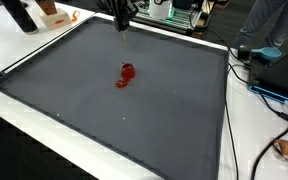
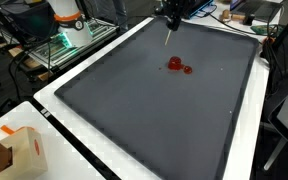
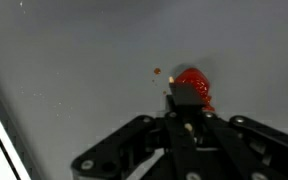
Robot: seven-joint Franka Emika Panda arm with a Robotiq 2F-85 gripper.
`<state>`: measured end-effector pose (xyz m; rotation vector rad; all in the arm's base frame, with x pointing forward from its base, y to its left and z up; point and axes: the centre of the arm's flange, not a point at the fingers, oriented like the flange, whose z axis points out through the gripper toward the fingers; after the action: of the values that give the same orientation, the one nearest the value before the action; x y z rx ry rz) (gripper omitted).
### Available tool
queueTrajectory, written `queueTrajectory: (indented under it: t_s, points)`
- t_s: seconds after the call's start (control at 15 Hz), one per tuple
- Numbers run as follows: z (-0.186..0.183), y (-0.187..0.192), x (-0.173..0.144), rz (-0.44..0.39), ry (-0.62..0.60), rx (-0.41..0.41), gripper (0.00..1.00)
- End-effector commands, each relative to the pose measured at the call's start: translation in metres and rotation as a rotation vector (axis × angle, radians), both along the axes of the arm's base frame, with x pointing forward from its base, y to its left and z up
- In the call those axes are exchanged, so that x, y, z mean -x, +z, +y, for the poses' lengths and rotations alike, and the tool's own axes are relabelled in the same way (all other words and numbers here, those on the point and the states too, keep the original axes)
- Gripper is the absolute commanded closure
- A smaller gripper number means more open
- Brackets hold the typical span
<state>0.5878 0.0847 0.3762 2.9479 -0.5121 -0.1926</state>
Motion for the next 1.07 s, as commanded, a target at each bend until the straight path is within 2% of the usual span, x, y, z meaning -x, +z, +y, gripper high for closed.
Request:
queueTrajectory:
  t_s: [0.0, 0.47, 0.53, 0.6, 1.0]
  points:
    - [-0.005, 0.006, 0.022, -0.013, 0.033, -0.080, 0.97]
    - [-0.004, 0.014, 0.032, -0.042, 0.071, -0.133, 0.97]
    - [-0.001, 0.014, 0.033, -0.048, 0.061, -0.121, 0.97]
    - [-0.001, 0.014, 0.017, -0.030, 0.059, -0.094, 0.87]
    - [0.001, 0.016, 0.021, -0.037, 0.063, -0.096, 0.87]
